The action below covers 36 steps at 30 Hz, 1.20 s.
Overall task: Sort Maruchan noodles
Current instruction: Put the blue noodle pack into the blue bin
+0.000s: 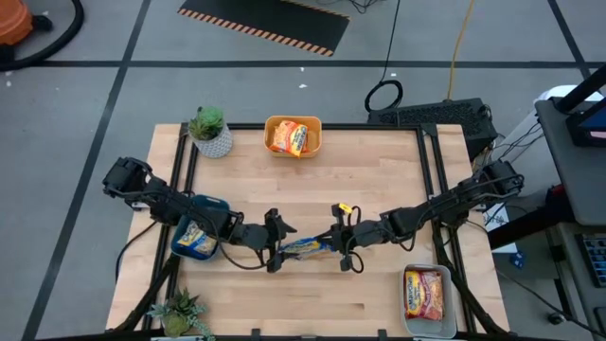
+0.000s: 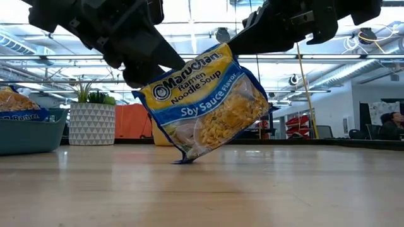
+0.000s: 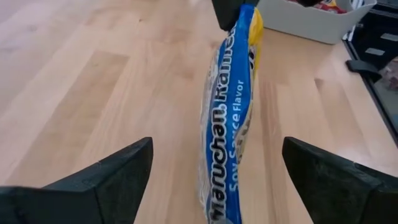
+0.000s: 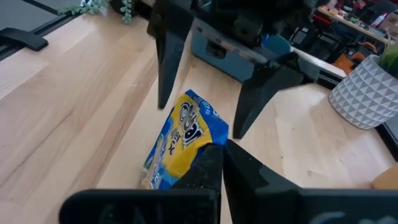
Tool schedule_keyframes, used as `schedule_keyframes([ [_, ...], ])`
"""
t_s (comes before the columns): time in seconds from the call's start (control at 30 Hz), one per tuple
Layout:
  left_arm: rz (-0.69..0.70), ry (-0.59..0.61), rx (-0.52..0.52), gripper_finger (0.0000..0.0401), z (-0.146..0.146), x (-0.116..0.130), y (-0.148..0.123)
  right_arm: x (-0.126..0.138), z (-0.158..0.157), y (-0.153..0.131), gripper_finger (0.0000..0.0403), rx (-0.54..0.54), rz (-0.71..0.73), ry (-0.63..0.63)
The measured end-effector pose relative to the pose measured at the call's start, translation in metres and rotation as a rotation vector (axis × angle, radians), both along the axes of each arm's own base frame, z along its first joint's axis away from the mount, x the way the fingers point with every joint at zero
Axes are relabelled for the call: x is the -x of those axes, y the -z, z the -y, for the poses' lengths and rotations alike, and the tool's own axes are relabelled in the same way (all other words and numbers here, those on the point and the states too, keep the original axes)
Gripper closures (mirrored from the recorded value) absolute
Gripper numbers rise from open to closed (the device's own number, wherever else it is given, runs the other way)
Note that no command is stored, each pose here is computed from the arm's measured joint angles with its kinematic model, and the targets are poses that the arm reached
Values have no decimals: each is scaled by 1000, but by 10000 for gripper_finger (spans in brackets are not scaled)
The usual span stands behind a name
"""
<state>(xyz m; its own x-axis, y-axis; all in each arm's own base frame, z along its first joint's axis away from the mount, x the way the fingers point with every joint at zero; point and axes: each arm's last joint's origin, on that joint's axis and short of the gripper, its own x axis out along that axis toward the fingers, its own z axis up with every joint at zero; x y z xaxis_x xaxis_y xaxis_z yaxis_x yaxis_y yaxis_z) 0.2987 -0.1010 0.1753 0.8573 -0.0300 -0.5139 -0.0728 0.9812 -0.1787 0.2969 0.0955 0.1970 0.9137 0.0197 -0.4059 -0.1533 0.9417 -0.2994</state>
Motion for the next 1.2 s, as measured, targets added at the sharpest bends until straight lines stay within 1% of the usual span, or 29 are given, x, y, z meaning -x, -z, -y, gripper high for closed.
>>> schedule_keyframes([
  [0.1, 21, -3, -2, 62, -3, -3, 0, -1, 2, -1, 403, 12, 11, 0],
  [0.2, 94, -18, 10, 78, -8, -11, -3, -2, 7, -2, 403, 19, 16, 10],
  [0.27, 85, -16, -6, 84, -10, -11, -1, -2, 10, -5, 403, 19, 24, 22],
  [0.53, 76, -48, -25, 87, -23, -14, 0, 1, 24, -21, 403, 40, 66, 44],
  [0.67, 82, -57, -35, 93, -28, -16, -1, 2, 28, -24, 403, 58, 71, 50],
  [0.8, 103, -52, -51, 123, -29, -17, -3, 1, 33, -25, 403, 71, 76, 43],
  [0.9, 110, -45, -63, 152, -29, -17, -3, -1, 36, -26, 403, 46, 88, 4],
  [1.0, 109, -39, -74, 179, -29, -17, -3, -2, 39, -27, 403, 37, 100, -8],
  [1.2, 109, -24, -84, 240, -26, -17, -3, -2, 39, -27, 403, 47, 102, -12],
])
